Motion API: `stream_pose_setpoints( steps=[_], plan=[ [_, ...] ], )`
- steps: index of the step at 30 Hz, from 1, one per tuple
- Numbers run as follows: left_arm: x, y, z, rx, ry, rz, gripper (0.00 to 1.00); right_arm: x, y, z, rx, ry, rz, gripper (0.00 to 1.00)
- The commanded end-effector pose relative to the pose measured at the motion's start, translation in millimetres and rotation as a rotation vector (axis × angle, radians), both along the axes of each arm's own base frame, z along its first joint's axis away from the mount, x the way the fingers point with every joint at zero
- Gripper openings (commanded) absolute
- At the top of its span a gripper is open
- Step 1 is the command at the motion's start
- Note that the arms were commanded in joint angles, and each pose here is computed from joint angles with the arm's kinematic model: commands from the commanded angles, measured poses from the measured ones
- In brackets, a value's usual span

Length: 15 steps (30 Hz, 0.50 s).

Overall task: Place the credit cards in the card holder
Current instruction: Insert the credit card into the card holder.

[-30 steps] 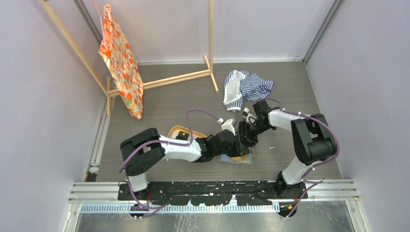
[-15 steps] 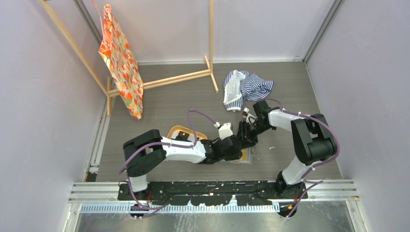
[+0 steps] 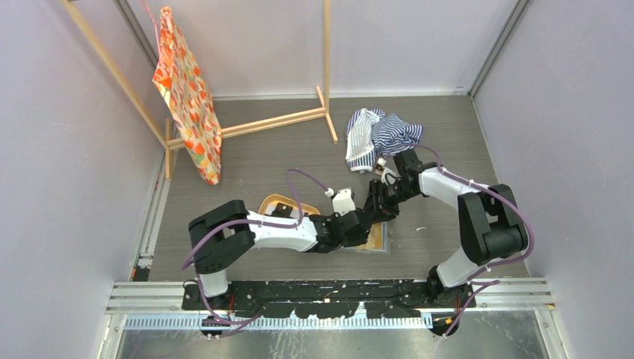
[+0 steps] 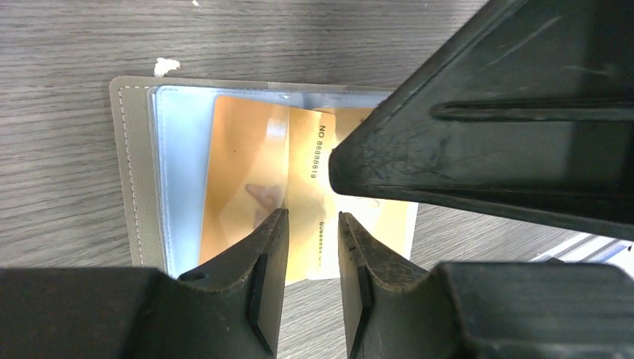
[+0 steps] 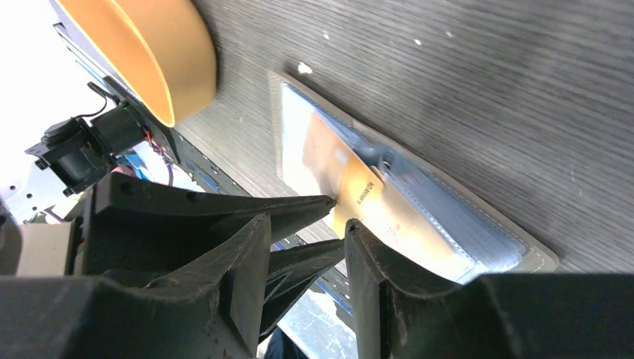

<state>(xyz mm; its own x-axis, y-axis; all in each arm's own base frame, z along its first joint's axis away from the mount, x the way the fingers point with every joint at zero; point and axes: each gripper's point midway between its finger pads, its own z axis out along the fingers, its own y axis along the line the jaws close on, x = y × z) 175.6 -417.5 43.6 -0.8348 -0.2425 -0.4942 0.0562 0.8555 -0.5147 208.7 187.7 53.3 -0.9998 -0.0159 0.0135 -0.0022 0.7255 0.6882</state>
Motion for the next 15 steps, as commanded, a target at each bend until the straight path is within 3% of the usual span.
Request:
stream_pose_setpoints(
  steps=[1,4,9,15],
  plan=[
    [12.2,5.2,19.9,-0.016,-0.052,0.011,0.33,15.7,6.5,29.9,0.049,-0.146,0.038,0.47],
    [11.5,4.1,31.6,-0.036,-0.075,-0.023,0.34,17.1,3.9,30.7,0.034,-0.175,0.044,0.42],
    [9.8,9.2,53.4,-0.052,-0.143,-0.127,0.36,16.8,-1.7,22.1,-0.009,-0.18,0.041,0.18],
    [4.1,27.8,65.3,-0.07,-0.196,-0.254,0.38,14.7,-7.0,3.4,-0.072,-0.108,0.011,0.04]
  ],
)
